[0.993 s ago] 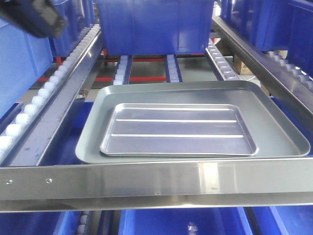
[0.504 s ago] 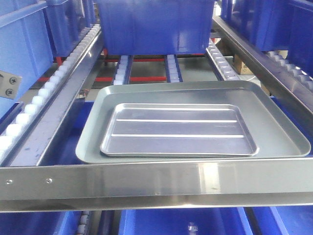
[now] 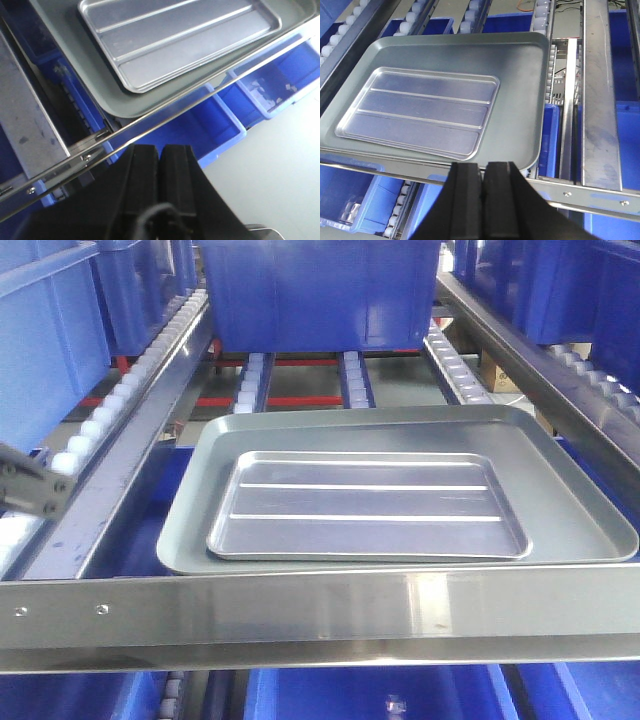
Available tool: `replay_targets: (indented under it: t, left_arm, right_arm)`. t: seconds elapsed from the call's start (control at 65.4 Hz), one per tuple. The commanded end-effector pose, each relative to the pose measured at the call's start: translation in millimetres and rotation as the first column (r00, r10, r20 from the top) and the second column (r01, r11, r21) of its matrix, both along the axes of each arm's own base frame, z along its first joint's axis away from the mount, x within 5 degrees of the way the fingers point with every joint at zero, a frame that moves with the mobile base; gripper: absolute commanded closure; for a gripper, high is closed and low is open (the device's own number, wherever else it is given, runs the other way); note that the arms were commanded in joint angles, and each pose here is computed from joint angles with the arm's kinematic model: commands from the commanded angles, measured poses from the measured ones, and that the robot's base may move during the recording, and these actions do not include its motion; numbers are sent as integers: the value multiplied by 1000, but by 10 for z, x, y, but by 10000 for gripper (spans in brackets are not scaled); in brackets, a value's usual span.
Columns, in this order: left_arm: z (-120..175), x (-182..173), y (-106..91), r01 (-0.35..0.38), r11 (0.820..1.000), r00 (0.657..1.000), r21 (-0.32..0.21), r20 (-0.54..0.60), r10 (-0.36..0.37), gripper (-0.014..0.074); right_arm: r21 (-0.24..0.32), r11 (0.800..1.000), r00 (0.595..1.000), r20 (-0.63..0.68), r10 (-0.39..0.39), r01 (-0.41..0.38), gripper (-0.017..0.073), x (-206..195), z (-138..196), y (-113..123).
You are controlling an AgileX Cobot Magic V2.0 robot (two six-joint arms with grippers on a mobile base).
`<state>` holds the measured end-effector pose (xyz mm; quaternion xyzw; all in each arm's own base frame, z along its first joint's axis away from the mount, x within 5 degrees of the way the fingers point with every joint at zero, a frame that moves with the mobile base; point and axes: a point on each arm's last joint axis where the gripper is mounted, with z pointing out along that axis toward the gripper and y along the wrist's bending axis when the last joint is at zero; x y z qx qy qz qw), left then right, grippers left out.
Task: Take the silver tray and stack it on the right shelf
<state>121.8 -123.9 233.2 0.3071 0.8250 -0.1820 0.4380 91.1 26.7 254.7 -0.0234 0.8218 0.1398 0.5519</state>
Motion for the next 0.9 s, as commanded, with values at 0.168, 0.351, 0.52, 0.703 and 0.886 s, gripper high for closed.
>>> replay_targets:
  t: [0.168,0.351,0.52,0.703,0.886]
  left_arm:
    - [254,-12,-73,134,990,971,-50,205,-121,686]
    - [386,-244,219,145,986,936,-83,334,-109,686]
    - [270,-440,654,-4,987,899,-163,431,74,686]
    - [21,-634,999,-222,941,781,-254,531,327,686]
    - [-228,-673,1153,-397,853,626,-337,580,521,686]
  right_arm:
    - [10,1000,993,117,19,-20,506,27,177,19]
    - [10,1000,993,117,19,-20,506,27,177,19]
    - [10,1000,993,117,19,-20,506,27,177,19]
    - [10,1000,993,117,19,-20,506,27,177,19]
    - [10,1000,993,117,19,-20,506,27,177,19]
